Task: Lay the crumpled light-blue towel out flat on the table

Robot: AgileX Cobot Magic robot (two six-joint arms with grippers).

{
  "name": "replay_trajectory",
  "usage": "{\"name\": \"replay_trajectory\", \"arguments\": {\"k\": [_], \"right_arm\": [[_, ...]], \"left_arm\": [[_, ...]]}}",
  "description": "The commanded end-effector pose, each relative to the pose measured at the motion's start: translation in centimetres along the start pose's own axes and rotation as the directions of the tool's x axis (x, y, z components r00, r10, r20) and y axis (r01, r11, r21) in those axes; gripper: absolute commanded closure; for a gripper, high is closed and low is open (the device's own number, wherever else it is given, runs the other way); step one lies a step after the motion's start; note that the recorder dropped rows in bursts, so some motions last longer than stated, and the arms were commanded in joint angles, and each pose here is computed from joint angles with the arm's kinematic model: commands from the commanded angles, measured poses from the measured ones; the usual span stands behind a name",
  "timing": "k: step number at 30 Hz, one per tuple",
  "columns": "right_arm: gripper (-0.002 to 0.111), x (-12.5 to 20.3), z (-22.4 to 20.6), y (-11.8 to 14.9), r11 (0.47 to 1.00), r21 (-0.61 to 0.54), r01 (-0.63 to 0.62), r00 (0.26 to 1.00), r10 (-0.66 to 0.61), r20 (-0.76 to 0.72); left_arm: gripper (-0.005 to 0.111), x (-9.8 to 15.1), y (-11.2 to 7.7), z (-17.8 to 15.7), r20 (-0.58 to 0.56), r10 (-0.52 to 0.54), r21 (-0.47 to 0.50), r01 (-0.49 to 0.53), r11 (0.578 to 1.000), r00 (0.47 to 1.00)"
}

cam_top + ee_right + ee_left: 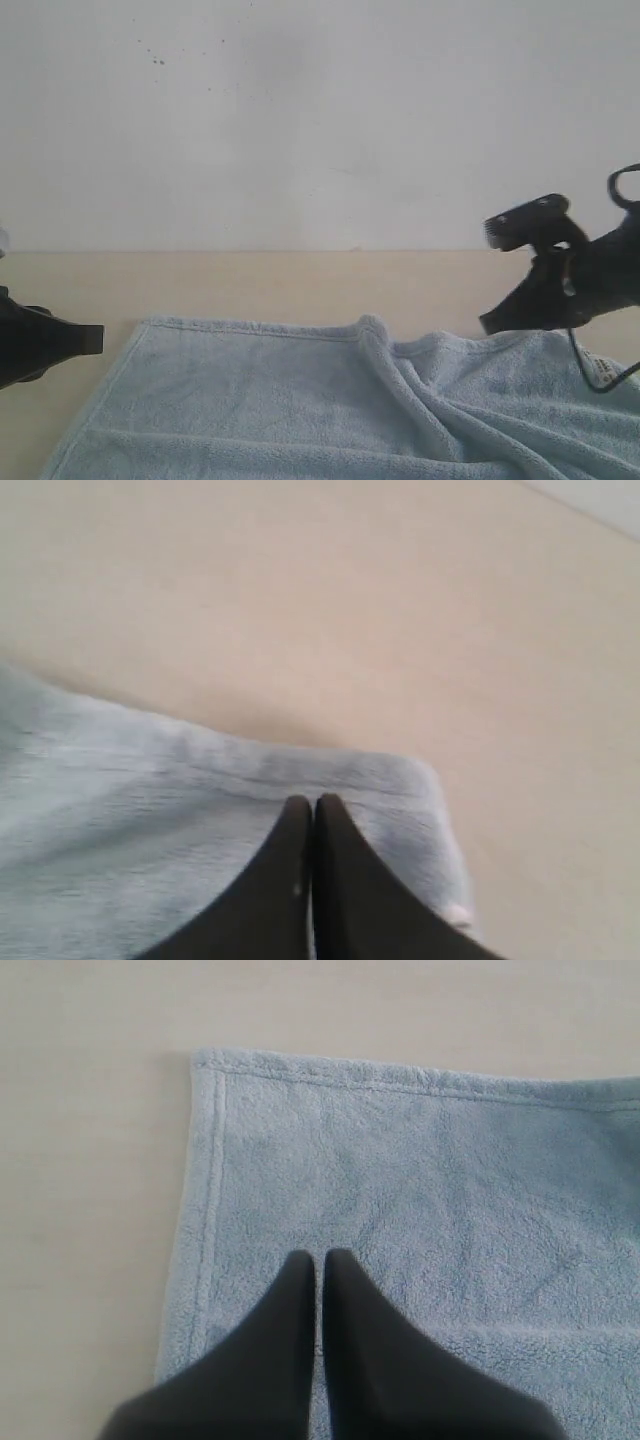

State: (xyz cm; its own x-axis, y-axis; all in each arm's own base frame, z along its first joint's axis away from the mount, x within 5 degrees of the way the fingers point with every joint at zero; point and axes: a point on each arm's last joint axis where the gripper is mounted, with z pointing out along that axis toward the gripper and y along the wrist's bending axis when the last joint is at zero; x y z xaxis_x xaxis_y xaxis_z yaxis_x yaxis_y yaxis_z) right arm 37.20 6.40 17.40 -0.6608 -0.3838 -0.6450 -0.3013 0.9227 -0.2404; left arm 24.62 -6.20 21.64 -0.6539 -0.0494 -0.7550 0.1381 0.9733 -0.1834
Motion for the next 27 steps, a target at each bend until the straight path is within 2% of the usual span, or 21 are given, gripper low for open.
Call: {"name": "replay_trajectory", "arguments": {"k": [1,3,6,8,16,19,22,27], "right_arm": [[0.107,1.8,0.4,-4.7,0.989,0.086,-0.121,0.991,0.125,-0.04],[0.099,2.6,0.8,-5.7,0.984,0.103,-0.144,0.987,0.151,-0.06],[0.084,3.1,1.8,-5.4,0.989,0.088,-0.123,0.988,0.13,-0.08],[0.077,3.8,2.8,-5.0,0.99,0.073,-0.119,0.986,0.127,-0.104],[0.077,5.5,4.7,-4.3,0.99,0.058,-0.128,0.975,0.136,-0.174],[0.085,5.3,4.6,-3.6,0.988,0.051,-0.144,0.972,0.151,-0.178],[0.106,4.8,4.6,-2.0,0.986,0.012,-0.168,0.974,0.168,-0.152],[0.108,4.4,4.1,1.0,0.994,-0.046,-0.103,0.984,0.095,-0.154]], "left_arm": [[0.103,0.0,0.0,-0.1,0.012,-0.007,-0.005,0.007,1.0,1.0],[0.103,0.0,0.0,-0.1,0.012,-0.007,-0.005,0.007,1.0,1.0],[0.103,0.0,0.0,-0.1,0.013,-0.006,-0.007,0.006,1.0,1.0],[0.103,0.0,0.0,-0.1,0.013,-0.006,-0.007,0.006,1.0,1.0],[0.103,-0.1,0.0,-0.1,0.015,-0.006,-0.008,0.006,1.0,1.0],[0.103,-0.1,0.0,-0.1,0.017,-0.006,-0.01,0.006,1.0,1.0],[0.103,-0.1,0.0,-0.1,0.02,-0.006,-0.013,0.007,1.0,1.0],[0.103,-0.2,0.1,-0.1,0.025,-0.006,-0.016,0.007,1.0,1.0]]}}
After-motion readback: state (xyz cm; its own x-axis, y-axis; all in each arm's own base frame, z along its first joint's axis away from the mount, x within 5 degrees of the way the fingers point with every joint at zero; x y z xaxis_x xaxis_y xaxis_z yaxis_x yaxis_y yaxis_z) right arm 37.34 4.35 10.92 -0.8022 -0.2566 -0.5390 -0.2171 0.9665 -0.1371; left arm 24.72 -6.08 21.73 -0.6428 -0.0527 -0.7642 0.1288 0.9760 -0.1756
